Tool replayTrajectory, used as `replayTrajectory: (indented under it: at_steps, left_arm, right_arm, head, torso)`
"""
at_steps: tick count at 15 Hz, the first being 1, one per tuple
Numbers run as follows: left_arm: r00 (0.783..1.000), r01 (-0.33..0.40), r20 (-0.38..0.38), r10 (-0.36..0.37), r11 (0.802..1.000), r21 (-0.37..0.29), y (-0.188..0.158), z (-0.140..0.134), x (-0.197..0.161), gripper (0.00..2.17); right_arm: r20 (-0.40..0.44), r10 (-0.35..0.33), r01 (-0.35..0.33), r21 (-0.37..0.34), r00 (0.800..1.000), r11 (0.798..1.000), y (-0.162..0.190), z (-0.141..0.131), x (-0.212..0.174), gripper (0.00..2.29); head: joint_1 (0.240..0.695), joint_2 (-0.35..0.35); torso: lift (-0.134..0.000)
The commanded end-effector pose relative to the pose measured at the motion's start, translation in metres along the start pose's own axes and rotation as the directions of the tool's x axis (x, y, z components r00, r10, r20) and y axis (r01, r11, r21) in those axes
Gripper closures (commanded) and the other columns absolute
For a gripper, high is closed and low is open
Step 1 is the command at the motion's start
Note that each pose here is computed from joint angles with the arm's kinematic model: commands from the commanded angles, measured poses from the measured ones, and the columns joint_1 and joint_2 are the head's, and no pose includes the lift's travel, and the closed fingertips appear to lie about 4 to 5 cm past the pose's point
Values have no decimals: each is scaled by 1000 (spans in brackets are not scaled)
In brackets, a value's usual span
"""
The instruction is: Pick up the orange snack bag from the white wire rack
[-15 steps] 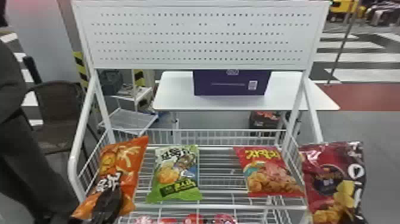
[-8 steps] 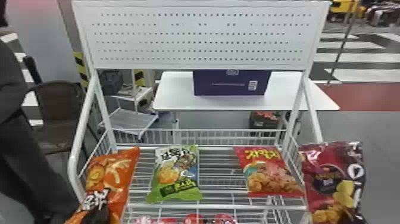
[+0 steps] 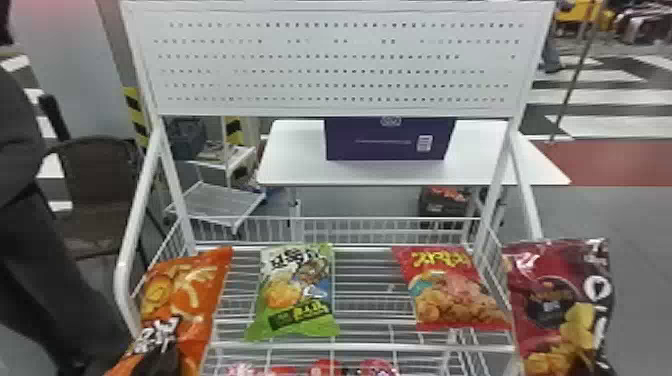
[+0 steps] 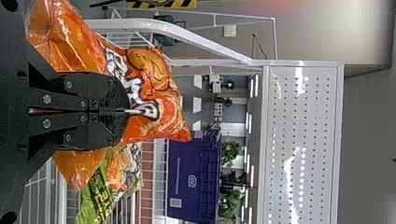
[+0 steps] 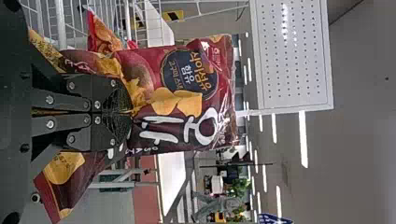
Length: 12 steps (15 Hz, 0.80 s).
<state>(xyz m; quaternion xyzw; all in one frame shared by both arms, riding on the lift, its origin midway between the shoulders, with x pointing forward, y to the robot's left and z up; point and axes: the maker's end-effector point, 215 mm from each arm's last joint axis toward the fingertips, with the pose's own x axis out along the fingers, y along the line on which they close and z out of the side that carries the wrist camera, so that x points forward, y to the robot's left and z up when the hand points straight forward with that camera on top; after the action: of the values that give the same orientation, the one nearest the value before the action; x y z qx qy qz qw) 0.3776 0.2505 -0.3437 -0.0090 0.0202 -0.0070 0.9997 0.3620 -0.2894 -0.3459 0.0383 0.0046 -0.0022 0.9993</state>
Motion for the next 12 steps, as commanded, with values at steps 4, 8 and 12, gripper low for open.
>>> replayTrajectory:
  at_steps: [4,8,12]
  left_arm:
    - [1000,1,9,0,1000,-6,0,2,-2,2128]
    - [1000,3,8,-3,1000,-8,-2,2,-2,2128]
    - [1000,4,8,-4,1000,-8,-2,2,-2,2128]
  right_arm:
    - [0,4,-4,0,1000,1000,1,1,-1,2105]
    - [-1,7,-7,-2,1000,1000,0,1,-2,2105]
    - [-1,9,-9,-3,1000,1000,1,1,-2,2105]
  head:
    - [499,0]
    - [499,0]
    - [499,0]
  torso:
    - [0]
    - [0]
    - [0]
